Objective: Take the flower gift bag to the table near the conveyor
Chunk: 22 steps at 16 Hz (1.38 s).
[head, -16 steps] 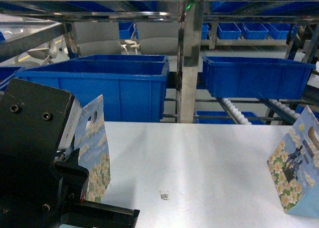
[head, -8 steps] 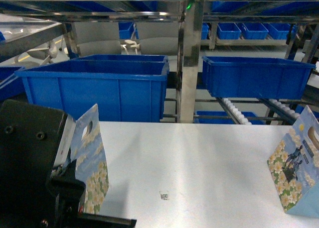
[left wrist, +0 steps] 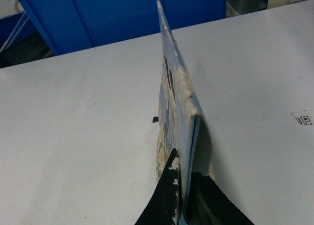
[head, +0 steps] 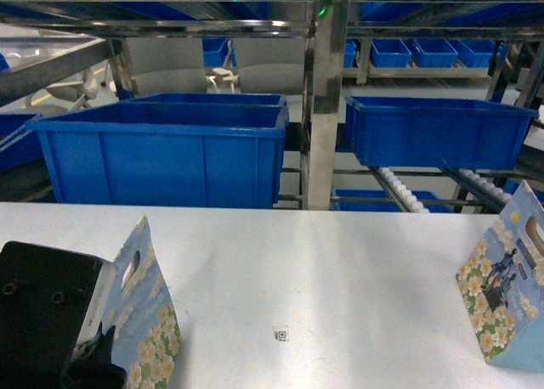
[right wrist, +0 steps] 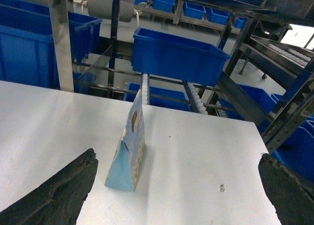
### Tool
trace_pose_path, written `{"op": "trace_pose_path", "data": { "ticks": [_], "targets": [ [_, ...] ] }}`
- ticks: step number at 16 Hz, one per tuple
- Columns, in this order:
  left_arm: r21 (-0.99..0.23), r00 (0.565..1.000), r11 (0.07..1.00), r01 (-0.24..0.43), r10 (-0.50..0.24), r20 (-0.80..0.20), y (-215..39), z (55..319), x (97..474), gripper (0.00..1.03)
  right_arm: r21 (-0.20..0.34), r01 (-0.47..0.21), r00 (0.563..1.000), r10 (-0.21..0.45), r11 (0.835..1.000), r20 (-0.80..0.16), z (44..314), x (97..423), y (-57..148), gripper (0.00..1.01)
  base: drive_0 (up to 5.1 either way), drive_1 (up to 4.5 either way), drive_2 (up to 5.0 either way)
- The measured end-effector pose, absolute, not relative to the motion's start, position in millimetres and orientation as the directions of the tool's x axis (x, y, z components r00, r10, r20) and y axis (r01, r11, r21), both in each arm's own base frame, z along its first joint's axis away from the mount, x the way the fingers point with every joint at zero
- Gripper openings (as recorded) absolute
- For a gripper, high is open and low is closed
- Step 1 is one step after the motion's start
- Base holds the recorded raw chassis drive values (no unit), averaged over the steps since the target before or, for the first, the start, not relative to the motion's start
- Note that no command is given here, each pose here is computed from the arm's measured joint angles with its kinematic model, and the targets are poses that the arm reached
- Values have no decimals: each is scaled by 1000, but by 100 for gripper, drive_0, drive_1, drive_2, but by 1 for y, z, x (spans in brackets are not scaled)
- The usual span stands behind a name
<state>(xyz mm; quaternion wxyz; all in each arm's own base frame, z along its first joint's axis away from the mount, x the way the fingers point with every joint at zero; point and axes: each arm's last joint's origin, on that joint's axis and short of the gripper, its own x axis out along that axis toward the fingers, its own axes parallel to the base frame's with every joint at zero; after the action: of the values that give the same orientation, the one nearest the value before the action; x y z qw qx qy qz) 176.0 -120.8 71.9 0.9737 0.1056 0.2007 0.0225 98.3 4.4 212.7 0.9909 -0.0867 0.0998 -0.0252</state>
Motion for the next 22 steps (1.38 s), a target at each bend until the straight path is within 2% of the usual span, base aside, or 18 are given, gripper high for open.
{"op": "trace_pose_path", "data": {
  "ticks": [4, 5, 6, 10, 12, 13, 15, 16, 22],
  "targets": [
    [223, 912, 975, 21, 73, -403, -121, 71, 173, 2, -177, 33, 979, -67, 984, -193, 213, 98, 4, 98, 0, 0, 0],
    [234, 910, 972, 28, 72, -408, -121, 72, 172, 14, -177, 32, 979, -67, 984, -193, 213, 98, 4, 98, 0, 0, 0],
    [236, 909, 971, 46, 57, -412, -121, 75, 172, 30, -177, 33, 979, -67, 984, -193, 213, 98, 4, 98, 0, 0, 0],
    [221, 911, 973, 60, 37, -410, -118, 88, 176, 68, -177, 32, 979, -67, 984, -193, 213, 98, 4, 98, 0, 0, 0],
    [202, 921, 975, 91, -5, -389, -120, 108, 179, 97, -177, 33, 979, -67, 984, -193, 213, 98, 4, 98, 0, 0, 0],
    [197, 923, 976, 97, -14, -384, -120, 112, 179, 100, -177, 32, 979, -67, 984, -193, 213, 98, 4, 98, 0, 0, 0],
    [190, 926, 976, 108, -29, -376, -120, 119, 179, 98, -177, 33, 979, -67, 984, -193, 213, 98, 4, 98, 0, 0, 0],
    [201, 932, 973, 117, -37, -361, -115, 132, 177, 98, -177, 33, 979, -67, 984, -193, 213, 98, 4, 98, 0, 0, 0],
    [215, 948, 968, 132, -60, -312, -107, 153, 173, 98, -177, 33, 979, -67, 984, -193, 213, 98, 4, 98, 0, 0, 0]
  ]
}}
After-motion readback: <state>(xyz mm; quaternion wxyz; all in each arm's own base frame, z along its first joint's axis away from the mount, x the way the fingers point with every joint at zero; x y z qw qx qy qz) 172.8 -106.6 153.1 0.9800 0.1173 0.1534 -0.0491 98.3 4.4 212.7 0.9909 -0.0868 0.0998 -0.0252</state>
